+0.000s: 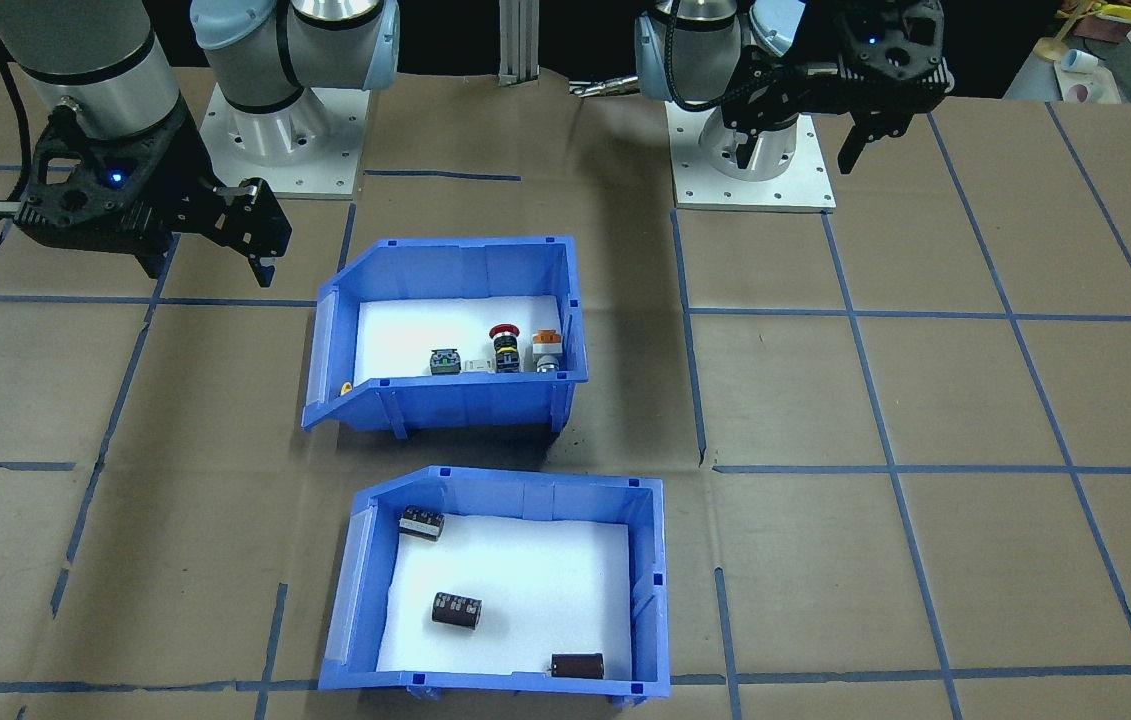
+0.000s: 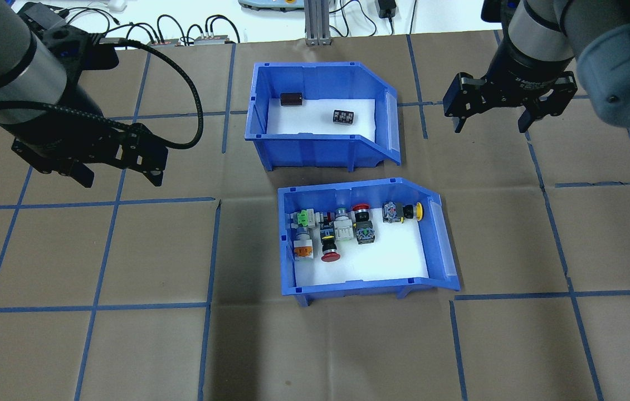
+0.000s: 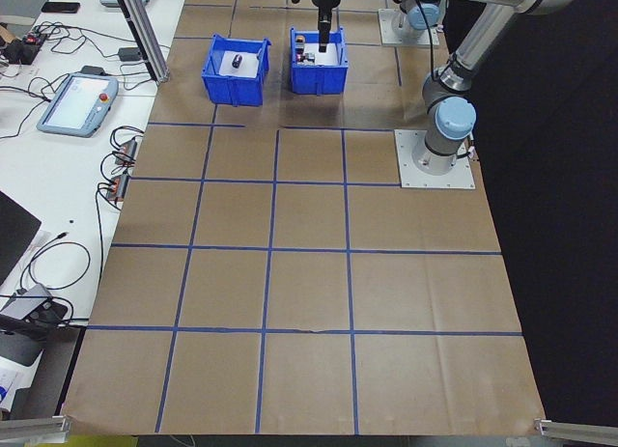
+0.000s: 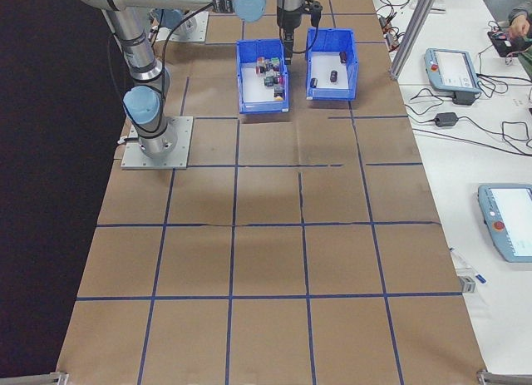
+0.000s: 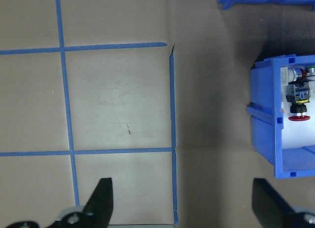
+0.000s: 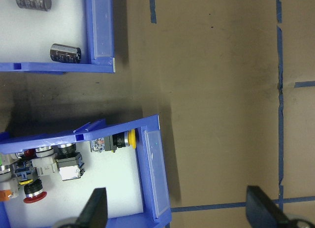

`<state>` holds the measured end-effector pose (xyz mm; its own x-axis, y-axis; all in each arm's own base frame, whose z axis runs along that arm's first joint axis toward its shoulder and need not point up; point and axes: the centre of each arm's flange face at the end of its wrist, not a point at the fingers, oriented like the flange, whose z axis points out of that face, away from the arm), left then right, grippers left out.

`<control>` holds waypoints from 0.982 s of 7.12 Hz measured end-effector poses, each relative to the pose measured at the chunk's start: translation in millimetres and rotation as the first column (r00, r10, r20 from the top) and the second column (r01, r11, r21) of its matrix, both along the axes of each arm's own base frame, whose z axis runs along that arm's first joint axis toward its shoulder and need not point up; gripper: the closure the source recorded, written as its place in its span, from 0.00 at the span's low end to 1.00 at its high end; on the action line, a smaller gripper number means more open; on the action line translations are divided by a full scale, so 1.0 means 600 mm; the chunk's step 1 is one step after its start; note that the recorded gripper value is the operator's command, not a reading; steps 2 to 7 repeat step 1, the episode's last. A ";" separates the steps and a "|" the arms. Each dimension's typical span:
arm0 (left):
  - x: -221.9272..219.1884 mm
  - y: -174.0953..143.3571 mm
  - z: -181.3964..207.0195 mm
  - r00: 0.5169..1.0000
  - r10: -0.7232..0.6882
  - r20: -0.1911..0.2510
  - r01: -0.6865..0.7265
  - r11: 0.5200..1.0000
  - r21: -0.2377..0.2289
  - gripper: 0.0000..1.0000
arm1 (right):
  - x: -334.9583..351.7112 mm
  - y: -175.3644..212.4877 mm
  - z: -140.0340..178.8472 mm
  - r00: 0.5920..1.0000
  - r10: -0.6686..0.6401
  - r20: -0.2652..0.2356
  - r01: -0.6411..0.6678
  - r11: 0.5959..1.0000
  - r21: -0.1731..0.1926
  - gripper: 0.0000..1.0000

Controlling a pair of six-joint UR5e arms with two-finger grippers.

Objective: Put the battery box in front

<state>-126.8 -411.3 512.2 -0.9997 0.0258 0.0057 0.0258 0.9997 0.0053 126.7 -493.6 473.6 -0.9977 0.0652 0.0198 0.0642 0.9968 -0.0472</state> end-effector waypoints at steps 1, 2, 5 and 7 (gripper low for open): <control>0.000 -0.002 -0.015 1.000 0.002 -0.001 -0.002 1.000 0.017 0.01 | 0.000 0.000 0.001 1.000 0.000 -0.002 0.000 1.000 -0.001 0.00; 0.000 -0.002 -0.015 1.000 0.002 -0.001 -0.002 1.000 0.017 0.01 | 0.000 0.000 0.001 1.000 0.000 -0.002 0.000 1.000 -0.001 0.00; 0.000 -0.002 -0.015 1.000 0.002 -0.001 -0.002 1.000 0.017 0.01 | 0.000 0.000 0.001 1.000 0.000 -0.002 0.000 1.000 -0.001 0.00; 0.000 -0.002 -0.015 1.000 0.002 -0.001 -0.002 1.000 0.017 0.01 | 0.000 0.000 0.001 1.000 0.000 -0.002 0.000 1.000 -0.001 0.00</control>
